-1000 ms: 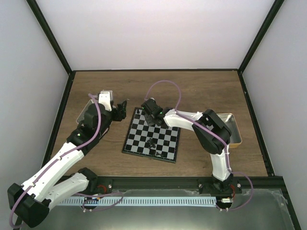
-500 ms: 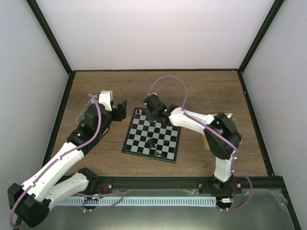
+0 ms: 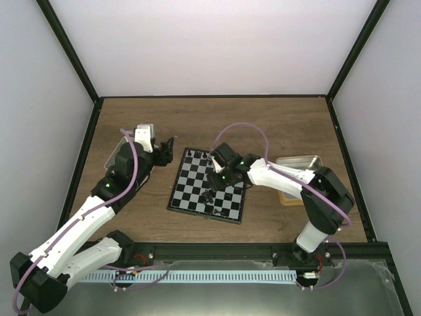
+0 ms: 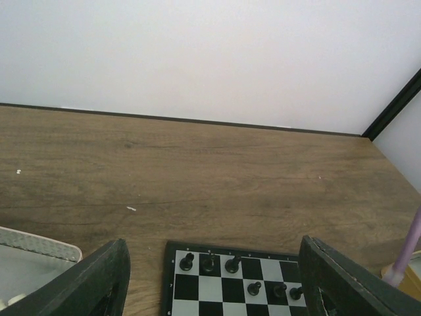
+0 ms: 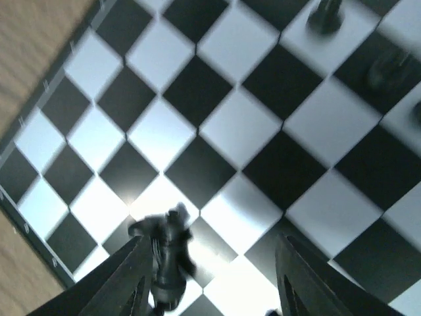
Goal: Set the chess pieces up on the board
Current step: Pick up the chess piece from the chessboard.
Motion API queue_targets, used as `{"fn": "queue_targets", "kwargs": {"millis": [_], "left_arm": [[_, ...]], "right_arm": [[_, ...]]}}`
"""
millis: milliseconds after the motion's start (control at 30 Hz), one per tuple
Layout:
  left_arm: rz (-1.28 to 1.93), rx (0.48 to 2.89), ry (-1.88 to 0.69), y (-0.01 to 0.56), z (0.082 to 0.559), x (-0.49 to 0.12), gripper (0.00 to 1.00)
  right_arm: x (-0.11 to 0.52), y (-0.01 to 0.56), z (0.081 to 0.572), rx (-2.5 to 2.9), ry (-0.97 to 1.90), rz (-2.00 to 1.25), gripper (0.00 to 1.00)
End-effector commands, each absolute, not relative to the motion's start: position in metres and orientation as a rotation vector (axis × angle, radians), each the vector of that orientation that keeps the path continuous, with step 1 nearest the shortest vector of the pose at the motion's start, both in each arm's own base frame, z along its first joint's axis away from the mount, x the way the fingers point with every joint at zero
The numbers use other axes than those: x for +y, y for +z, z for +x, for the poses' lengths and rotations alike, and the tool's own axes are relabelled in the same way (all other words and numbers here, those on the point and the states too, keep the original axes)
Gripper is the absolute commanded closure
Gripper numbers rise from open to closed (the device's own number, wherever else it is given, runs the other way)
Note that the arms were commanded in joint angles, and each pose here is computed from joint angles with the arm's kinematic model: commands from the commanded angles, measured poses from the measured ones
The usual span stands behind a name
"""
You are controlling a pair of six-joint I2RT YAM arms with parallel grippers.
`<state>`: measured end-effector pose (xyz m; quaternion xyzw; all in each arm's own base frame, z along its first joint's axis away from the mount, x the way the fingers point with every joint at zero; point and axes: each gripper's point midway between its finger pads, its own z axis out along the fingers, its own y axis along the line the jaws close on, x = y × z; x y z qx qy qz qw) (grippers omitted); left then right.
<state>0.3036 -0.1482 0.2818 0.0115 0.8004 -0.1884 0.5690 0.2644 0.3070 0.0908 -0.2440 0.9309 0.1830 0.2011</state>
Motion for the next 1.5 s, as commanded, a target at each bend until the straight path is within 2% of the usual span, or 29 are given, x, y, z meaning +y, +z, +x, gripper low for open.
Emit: {"fn": "queue_targets", "kwargs": {"millis": [0, 167, 433, 700, 967, 1233, 1467], "left_arm": [[0.014, 1.864, -0.464, 0.283, 0.304, -0.149, 0.28], [0.019, 1.868, -0.471, 0.283, 0.304, -0.150, 0.28], [0.022, 1.872, -0.472, 0.282, 0.304, -0.151, 0.28], [0.026, 1.879, -0.472, 0.280, 0.305, -0.152, 0.28], [0.026, 1.877, -0.466, 0.280, 0.305, -0.151, 0.28], [0.027, 1.878, -0.465, 0.280, 0.305, -0.151, 0.28], [0.027, 1.879, -0.468, 0.279, 0.305, -0.152, 0.28]], "right_arm": [[0.313, 0.087, 0.226, 2.662, 0.651, -0.797, 0.46], [0.314, 0.072, 0.227, 2.695, 0.586, -0.783, 0.47], [0.321, 0.062, 0.233, 2.715, 0.553, -0.783, 0.59], [0.318, 0.052, 0.229, 2.742, 0.529, -0.794, 0.59], [0.311, 0.041, 0.236, 2.760, 0.378, -0.773, 0.61], [0.308, 0.043, 0.241, 2.758, 0.331, -0.724, 0.81], [0.315, 0.051, 0.253, 2.730, 0.370, -0.591, 0.89]]}}
